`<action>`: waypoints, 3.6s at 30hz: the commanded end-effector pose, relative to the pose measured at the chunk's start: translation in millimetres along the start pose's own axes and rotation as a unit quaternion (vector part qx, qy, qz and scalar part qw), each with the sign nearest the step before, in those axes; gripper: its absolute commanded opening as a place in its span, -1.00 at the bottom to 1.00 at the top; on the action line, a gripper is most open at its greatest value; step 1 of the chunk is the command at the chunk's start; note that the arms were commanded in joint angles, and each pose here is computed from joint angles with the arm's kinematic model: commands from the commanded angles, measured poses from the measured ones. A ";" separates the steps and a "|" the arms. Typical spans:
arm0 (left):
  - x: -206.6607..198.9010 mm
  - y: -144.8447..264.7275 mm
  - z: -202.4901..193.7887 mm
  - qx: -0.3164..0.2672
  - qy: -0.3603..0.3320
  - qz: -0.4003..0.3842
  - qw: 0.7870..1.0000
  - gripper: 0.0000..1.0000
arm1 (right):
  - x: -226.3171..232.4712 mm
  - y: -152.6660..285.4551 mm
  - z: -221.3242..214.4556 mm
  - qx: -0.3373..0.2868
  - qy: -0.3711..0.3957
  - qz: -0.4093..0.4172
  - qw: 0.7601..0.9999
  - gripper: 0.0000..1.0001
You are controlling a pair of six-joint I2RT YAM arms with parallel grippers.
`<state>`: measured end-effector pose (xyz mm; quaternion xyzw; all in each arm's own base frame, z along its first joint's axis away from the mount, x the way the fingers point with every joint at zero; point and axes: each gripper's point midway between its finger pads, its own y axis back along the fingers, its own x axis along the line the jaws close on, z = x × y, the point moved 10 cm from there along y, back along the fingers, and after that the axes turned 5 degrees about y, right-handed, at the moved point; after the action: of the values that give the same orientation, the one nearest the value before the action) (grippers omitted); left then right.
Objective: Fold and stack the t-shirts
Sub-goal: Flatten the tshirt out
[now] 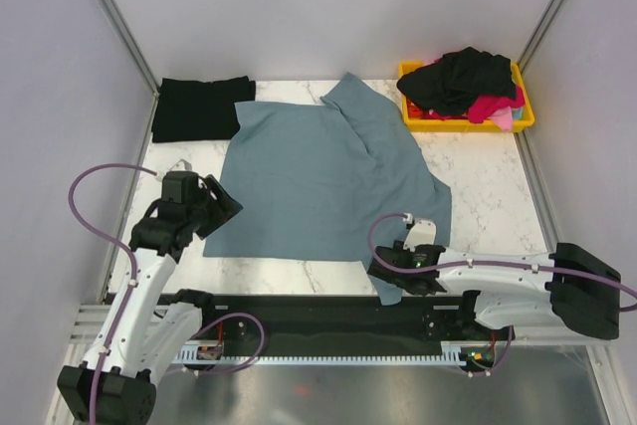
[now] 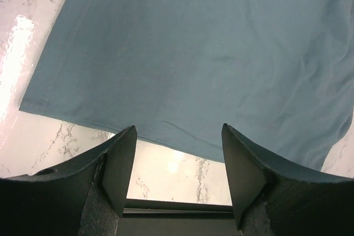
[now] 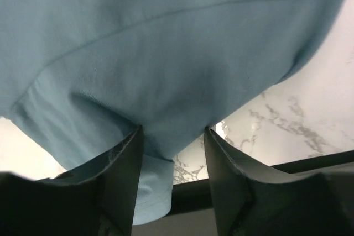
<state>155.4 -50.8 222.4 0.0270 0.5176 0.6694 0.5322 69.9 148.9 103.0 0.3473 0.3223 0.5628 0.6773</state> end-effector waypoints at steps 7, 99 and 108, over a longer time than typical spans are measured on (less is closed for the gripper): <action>-4.7 3.7 2.9 0.003 -0.026 -0.019 0.999 0.42 | 8.6 -2.4 2.6 -0.020 -0.031 0.054 0.998 -0.95; -9.6 -0.2 -13.8 0.024 -0.048 -0.045 0.998 0.42 | 50.8 -135.5 312.9 0.008 0.012 0.045 0.999 0.39; -10.0 -2.5 -16.2 0.029 -0.050 -0.042 0.997 0.42 | 39.0 -39.0 324.5 -0.117 0.015 0.064 0.991 0.40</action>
<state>148.9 -68.1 217.8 0.0616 0.5167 0.6291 0.5774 380.8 145.0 198.5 0.3339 0.2925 0.6093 0.6571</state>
